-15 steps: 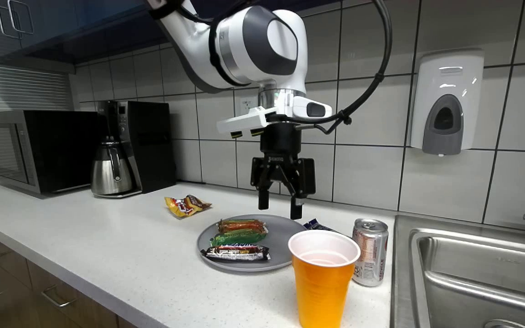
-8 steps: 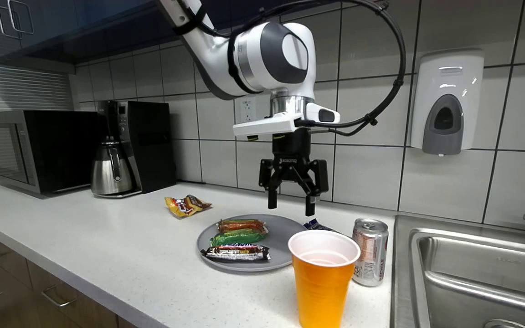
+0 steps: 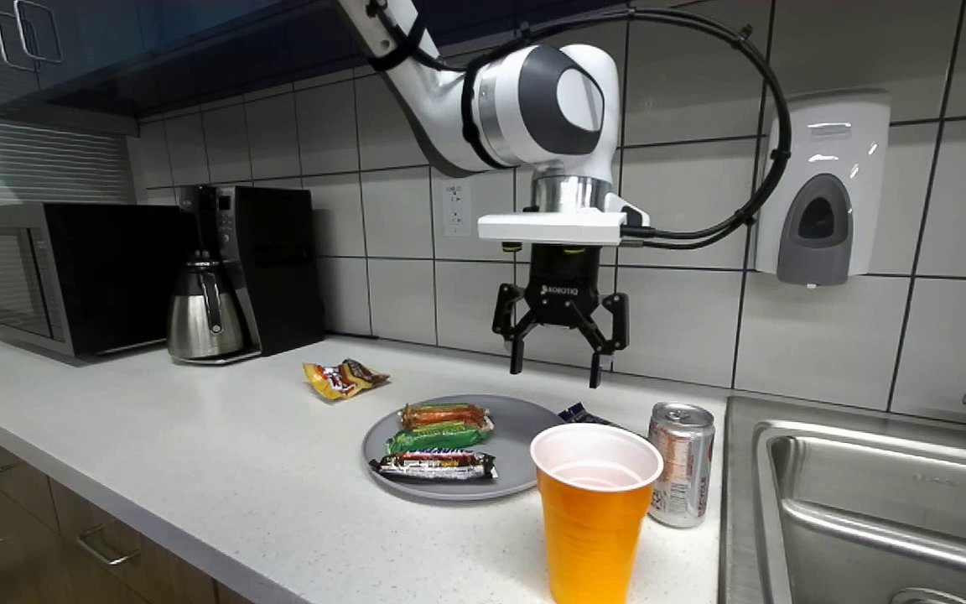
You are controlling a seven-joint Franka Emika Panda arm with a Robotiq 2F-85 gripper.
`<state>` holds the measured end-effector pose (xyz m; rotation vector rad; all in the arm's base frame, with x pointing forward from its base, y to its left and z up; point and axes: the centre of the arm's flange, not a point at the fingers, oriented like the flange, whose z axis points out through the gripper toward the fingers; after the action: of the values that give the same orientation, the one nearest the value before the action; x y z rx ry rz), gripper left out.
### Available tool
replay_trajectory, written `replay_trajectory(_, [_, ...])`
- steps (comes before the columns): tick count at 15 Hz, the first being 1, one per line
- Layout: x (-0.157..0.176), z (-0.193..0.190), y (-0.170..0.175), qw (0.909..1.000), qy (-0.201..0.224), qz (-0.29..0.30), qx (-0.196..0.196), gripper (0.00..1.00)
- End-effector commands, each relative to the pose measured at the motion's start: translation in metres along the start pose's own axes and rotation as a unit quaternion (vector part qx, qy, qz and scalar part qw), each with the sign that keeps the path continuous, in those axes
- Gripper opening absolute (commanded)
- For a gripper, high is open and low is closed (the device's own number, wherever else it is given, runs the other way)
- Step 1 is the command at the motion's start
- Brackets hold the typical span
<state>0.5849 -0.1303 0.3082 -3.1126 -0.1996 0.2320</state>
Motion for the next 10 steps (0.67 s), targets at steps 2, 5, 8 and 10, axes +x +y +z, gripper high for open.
replay_trajectory(2, [0.015,-0.012,0.042,0.9955,-0.029,-0.089,0.018,1.0])
replay_trajectory(5, [0.019,-0.013,0.059,0.9885,-0.051,-0.143,0.001,1.0])
replay_trajectory(8, [0.025,-0.01,0.066,0.9779,-0.075,-0.195,-0.006,1.0])
replay_trajectory(10, [0.028,-0.008,0.067,0.9694,-0.088,-0.229,-0.011,1.0])
